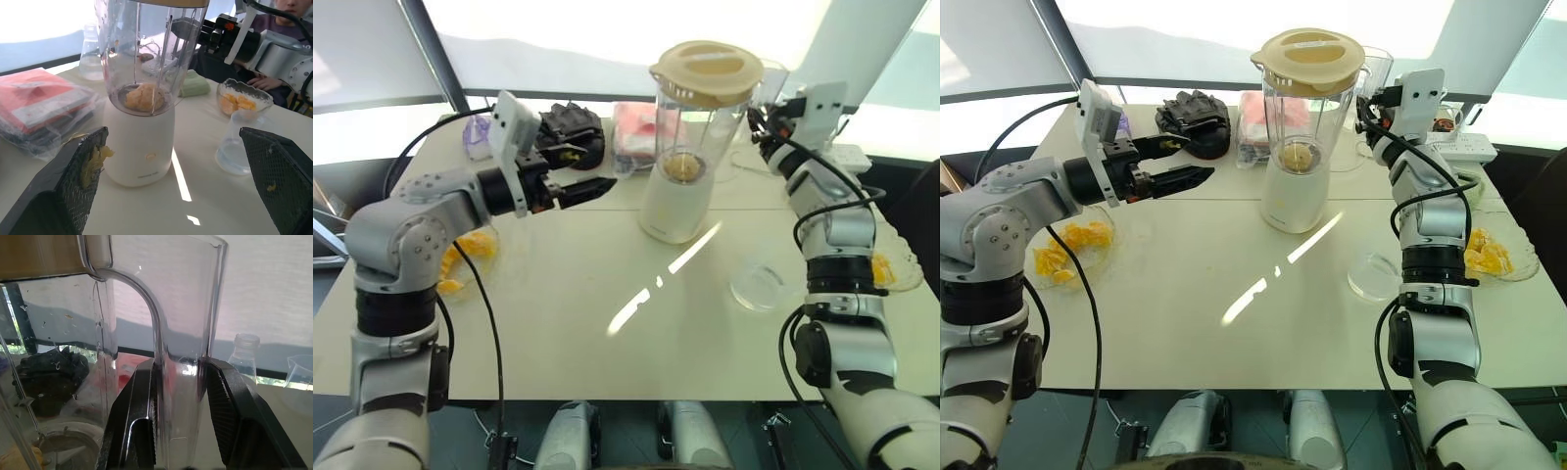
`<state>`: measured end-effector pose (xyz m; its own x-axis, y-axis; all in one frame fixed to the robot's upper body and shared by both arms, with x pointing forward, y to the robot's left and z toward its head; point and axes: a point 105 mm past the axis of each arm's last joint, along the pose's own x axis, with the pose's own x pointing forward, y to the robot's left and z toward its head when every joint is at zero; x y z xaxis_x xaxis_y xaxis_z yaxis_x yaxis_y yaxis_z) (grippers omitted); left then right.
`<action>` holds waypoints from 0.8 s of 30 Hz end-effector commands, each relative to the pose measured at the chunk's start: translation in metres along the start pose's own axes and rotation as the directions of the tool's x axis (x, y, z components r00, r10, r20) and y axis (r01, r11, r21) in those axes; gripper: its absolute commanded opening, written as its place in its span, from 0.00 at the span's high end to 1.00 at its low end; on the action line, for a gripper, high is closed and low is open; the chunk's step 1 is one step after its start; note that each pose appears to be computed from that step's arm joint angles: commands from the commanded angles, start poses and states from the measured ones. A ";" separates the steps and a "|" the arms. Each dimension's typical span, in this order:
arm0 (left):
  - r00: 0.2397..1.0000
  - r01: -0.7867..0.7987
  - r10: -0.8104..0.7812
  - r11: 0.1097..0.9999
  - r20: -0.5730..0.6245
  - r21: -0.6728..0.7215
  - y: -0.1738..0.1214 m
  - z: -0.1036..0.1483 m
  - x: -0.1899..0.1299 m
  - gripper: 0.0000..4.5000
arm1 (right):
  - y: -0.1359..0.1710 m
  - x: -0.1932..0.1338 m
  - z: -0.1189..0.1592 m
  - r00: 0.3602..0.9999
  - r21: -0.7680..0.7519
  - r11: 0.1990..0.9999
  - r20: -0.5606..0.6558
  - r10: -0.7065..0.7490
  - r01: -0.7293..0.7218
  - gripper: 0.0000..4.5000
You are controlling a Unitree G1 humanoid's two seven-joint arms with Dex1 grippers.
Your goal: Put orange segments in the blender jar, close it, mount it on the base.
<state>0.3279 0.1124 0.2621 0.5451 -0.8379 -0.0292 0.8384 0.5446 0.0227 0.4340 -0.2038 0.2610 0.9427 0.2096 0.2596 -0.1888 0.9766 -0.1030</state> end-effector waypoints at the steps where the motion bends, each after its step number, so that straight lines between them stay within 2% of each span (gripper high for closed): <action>1: 1.000 0.006 -0.006 1.000 0.021 0.022 -0.004 0.007 -0.003 0.00 | 0.008 0.000 -0.004 0.999 -0.018 0.999 -0.013 0.038 -0.038 0.75; 9: 1.000 0.000 0.000 1.000 0.019 0.015 -0.001 0.006 0.000 0.00 | -0.002 0.001 -0.013 0.993 -0.042 0.998 -0.105 -0.045 0.041 0.75; 13: 1.000 -0.004 0.004 1.000 0.021 0.012 -0.001 0.006 0.000 0.00 | 0.001 -0.002 -0.008 0.992 -0.080 0.995 -0.105 -0.075 0.067 0.75; 18: 1.000 -0.003 0.003 1.000 0.022 0.006 -0.001 0.005 0.001 0.00 | 0.013 -0.006 -0.005 0.994 -0.088 0.995 -0.091 -0.055 0.047 0.75; 24: 1.000 -0.001 0.001 1.000 0.024 0.004 -0.001 0.005 0.002 0.00 | 0.013 -0.008 -0.012 0.992 -0.114 0.993 -0.115 -0.049 0.036 0.75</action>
<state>0.3304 0.1114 0.2599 0.5538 -0.8323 -0.0260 0.8326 0.5538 0.0056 0.4258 -0.1981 0.2608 0.9681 0.1370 0.2098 -0.1056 0.9824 -0.1544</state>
